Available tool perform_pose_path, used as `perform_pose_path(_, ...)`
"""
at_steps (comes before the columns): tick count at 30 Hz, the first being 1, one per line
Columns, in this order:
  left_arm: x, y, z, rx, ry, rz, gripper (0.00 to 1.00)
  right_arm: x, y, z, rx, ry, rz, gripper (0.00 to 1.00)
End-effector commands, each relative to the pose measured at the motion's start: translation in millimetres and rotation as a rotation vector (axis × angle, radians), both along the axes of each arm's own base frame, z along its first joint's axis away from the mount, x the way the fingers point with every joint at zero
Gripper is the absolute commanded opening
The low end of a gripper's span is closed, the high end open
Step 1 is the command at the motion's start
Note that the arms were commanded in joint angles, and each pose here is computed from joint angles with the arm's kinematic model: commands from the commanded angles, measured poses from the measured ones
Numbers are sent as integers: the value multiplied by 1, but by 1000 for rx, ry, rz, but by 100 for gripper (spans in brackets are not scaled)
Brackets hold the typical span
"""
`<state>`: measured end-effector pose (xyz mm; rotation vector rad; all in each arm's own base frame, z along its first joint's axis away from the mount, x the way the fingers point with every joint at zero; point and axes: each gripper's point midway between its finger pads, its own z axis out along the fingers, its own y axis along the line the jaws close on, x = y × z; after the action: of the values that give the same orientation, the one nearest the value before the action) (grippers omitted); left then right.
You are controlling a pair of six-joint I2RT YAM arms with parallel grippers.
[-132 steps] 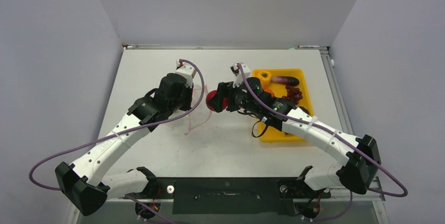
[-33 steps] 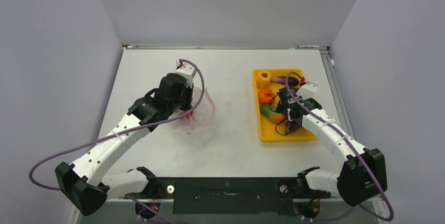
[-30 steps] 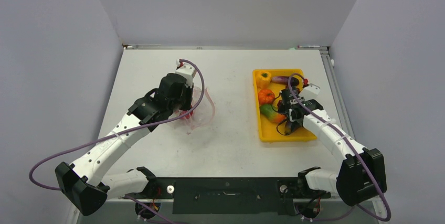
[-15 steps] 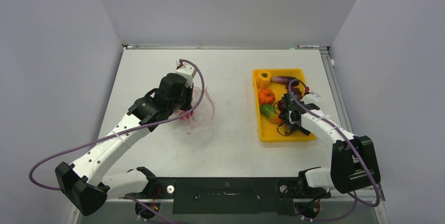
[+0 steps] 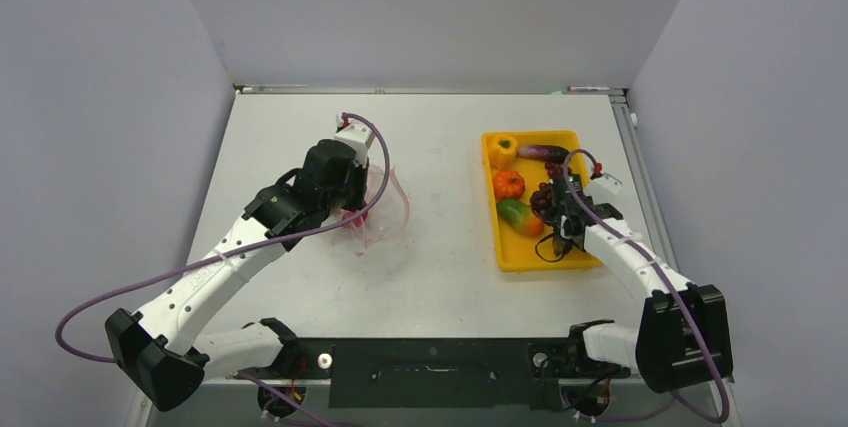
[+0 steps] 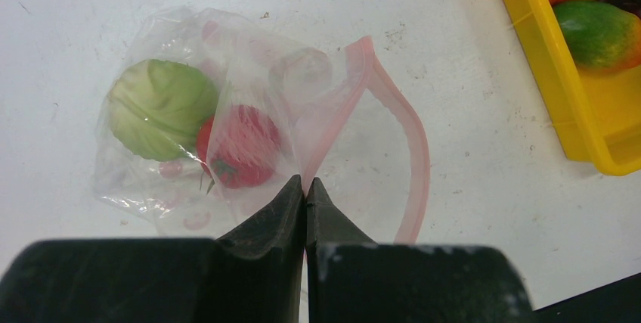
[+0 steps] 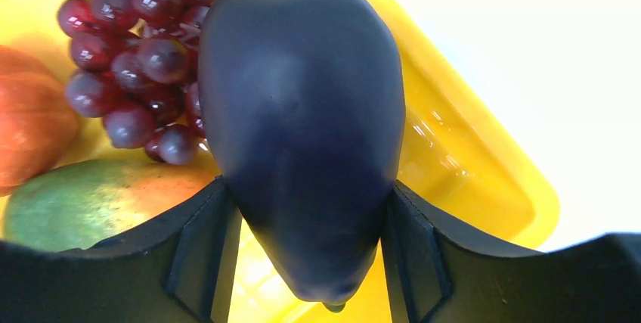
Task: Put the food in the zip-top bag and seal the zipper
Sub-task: Pick up the fake vegetable from the bin, then place the fake vegetable in the zipper food storage bag.
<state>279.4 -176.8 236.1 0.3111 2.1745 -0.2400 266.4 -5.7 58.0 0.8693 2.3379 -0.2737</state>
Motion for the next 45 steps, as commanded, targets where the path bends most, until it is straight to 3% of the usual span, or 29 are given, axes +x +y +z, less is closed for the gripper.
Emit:
perform_pose_path(1, 4, -7, 8, -28, -32, -13, 0, 11, -6, 33, -14, -107, -8, 5)
perform_pose_path(5, 4, -7, 8, -29, -32, -14, 0, 20, 4, 59, 19, -172, 60, 5)
perform_pose_path(13, 4, -7, 8, -27, -31, -12, 0, 36, 52, 125, 159, -395, 355, 5)
perform_pose_path(25, 4, -6, 8, -27, -32, -11, 0, 26, 157, 176, 342, -496, 849, 5)
perform_pose_path(34, 4, -7, 9, -28, -35, -12, 0, 3, 221, 200, 472, -527, 1134, 5)
perform_pose_path(45, 3, -8, 10, -31, -35, -21, 0, -32, 304, 189, 494, -406, 1397, 6)
